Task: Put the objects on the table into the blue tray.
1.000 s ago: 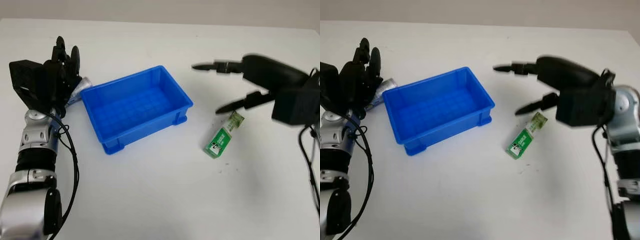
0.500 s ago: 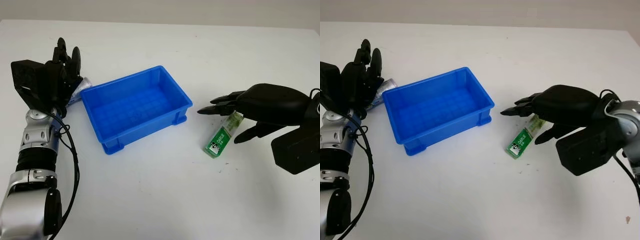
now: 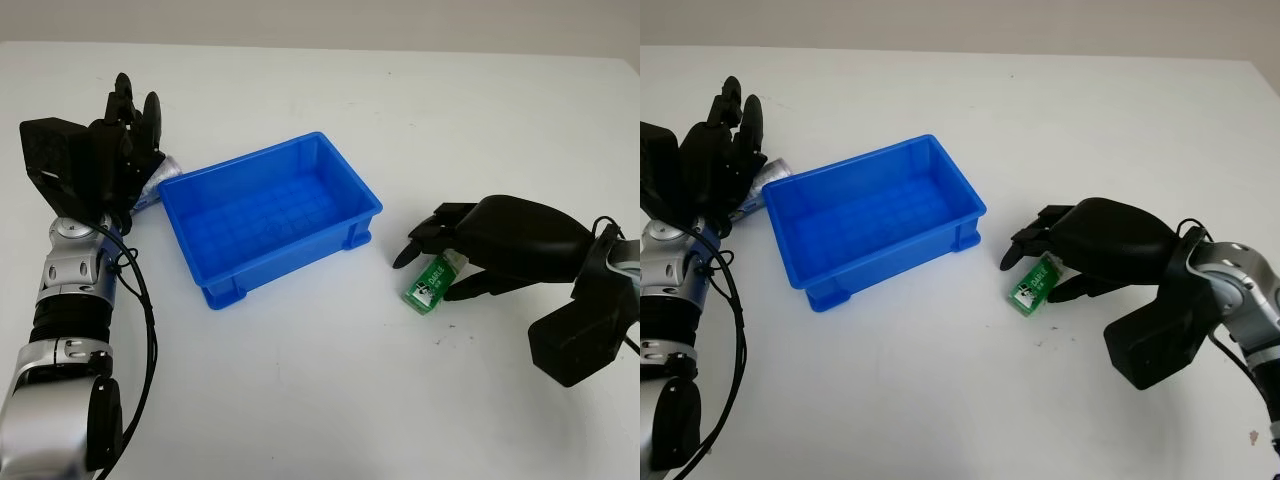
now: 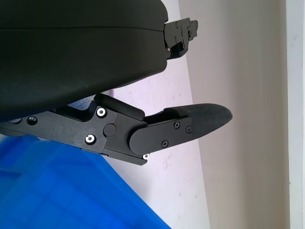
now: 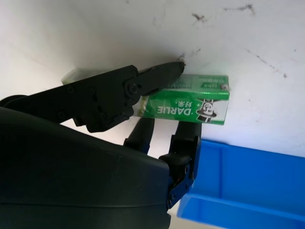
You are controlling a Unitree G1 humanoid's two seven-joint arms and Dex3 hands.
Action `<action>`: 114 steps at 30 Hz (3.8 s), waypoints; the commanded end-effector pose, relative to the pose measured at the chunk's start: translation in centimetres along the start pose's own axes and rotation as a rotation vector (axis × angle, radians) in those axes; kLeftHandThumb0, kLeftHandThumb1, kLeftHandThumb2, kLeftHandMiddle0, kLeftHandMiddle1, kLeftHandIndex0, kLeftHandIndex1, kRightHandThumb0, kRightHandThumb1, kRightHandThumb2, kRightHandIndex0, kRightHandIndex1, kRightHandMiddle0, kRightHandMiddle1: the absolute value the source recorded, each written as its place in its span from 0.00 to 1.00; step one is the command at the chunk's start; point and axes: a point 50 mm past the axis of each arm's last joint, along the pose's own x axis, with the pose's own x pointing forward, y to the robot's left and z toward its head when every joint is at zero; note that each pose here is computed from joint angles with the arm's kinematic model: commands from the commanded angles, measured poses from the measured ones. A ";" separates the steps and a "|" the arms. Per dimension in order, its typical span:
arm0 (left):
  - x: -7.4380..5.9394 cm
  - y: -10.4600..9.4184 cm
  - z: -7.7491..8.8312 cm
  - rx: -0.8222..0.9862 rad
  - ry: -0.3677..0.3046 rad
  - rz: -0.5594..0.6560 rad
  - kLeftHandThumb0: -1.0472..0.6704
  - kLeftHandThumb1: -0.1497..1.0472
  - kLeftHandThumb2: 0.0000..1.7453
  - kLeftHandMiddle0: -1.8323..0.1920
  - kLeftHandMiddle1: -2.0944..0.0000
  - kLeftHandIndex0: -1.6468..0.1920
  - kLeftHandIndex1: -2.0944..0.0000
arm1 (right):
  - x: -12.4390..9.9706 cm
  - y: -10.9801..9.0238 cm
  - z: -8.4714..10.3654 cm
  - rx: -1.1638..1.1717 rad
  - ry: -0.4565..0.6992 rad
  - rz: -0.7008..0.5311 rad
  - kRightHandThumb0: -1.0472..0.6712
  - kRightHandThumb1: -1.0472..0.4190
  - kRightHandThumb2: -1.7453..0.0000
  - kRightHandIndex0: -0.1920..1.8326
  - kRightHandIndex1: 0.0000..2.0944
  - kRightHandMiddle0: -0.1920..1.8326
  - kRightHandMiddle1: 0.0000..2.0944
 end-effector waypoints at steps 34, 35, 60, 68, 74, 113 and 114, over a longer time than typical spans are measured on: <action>0.2 -0.2 0.3 0.014 -0.001 0.023 0.19 1.00 0.36 1.00 1.00 1.00 1.00 | 8.8 -10.9 -4.4 0.085 0.237 -0.749 0.41 0.02 0.96 0.65 1.00 0.55 1.00; 0.3 -0.3 0.3 0.013 -0.002 0.023 0.18 1.00 0.35 1.00 1.00 1.00 1.00 | 9.3 -11.2 -3.8 0.121 0.201 -0.766 0.42 0.02 0.96 0.66 1.00 0.55 1.00; -0.1 -0.4 0.0 -0.021 -0.021 0.025 0.18 1.00 0.35 1.00 1.00 1.00 1.00 | 16.7 -11.4 4.7 0.142 -0.159 -0.058 0.12 0.00 0.82 0.03 0.12 0.05 0.14; -0.1 -0.5 -0.2 -0.020 -0.016 0.028 0.18 1.00 0.35 1.00 1.00 1.00 1.00 | 15.4 -11.5 3.4 0.153 -0.132 -0.073 0.07 0.00 0.79 0.00 0.00 0.00 0.00; -0.1 -0.4 -0.2 -0.021 -0.015 0.027 0.17 1.00 0.35 1.00 1.00 1.00 1.00 | 13.3 -12.5 0.7 0.461 -0.076 -0.422 0.10 0.00 0.65 0.00 0.00 0.00 0.00; -3.2 4.6 6.0 0.454 -0.109 0.038 0.21 1.00 0.21 1.00 0.99 1.00 1.00 | 8.3 -1.9 -7.5 1.417 0.544 -0.739 0.17 0.00 0.56 0.00 0.00 0.00 0.00; -4.1 5.3 7.2 0.521 -0.103 0.032 0.23 1.00 0.15 0.99 0.98 0.99 0.99 | 8.3 -1.9 -7.4 1.415 0.538 -0.741 0.17 0.00 0.56 0.00 0.00 0.00 0.00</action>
